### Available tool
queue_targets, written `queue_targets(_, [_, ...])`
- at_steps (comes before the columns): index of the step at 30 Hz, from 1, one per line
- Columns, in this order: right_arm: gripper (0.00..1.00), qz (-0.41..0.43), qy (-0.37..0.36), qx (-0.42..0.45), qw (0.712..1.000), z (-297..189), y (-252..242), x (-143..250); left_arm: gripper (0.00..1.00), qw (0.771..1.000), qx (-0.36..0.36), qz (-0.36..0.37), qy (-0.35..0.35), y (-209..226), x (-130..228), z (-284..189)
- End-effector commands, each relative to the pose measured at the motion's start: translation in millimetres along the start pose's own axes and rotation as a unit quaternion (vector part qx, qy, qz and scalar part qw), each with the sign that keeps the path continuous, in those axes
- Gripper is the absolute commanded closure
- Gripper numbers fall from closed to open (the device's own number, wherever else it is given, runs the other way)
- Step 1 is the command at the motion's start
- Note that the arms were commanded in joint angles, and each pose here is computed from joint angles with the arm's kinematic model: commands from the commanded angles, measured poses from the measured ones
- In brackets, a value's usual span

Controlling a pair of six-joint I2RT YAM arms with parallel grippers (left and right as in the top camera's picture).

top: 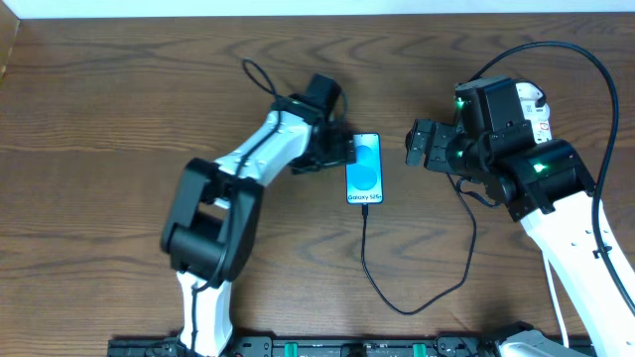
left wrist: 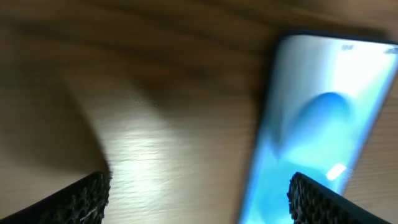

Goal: Plug charger to phone and switch on socket
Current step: 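Open the left gripper and lift it away from the phone, then move the right gripper to the white power strip at upper right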

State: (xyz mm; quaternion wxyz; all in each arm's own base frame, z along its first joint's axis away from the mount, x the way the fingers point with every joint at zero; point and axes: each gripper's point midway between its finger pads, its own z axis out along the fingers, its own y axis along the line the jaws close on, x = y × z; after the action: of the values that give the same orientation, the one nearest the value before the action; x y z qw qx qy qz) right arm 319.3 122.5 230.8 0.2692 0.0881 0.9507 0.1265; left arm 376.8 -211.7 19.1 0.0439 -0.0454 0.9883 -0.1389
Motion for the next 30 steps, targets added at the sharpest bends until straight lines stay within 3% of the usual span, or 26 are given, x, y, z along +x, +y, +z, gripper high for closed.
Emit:
queue_targets(1, [0.01,-0.004,-0.008,0.000,1.000,-4.2,0.2,-3.2,0.08,0.995,-0.033,0.039,-0.086,14.0,-23.2,-67.5])
queue_targets(9, [0.01,-0.005,-0.010,0.004,1.000,-4.2,-1.3,-4.0,0.08,0.980,-0.057,0.067,-0.177,32.9,-2.4,-190.7])
queue_targets(14, [0.01,-0.004,-0.011,0.005,1.000,-4.2,-1.6,-4.2,0.08,0.972,-0.057,0.067,-0.220,37.7,15.0,-235.9])
queue_targets(30, [0.01,-0.004,-0.011,0.005,1.000,-4.2,-1.7,-4.1,0.08,0.967,-0.046,0.068,-0.242,37.7,26.3,-258.8])
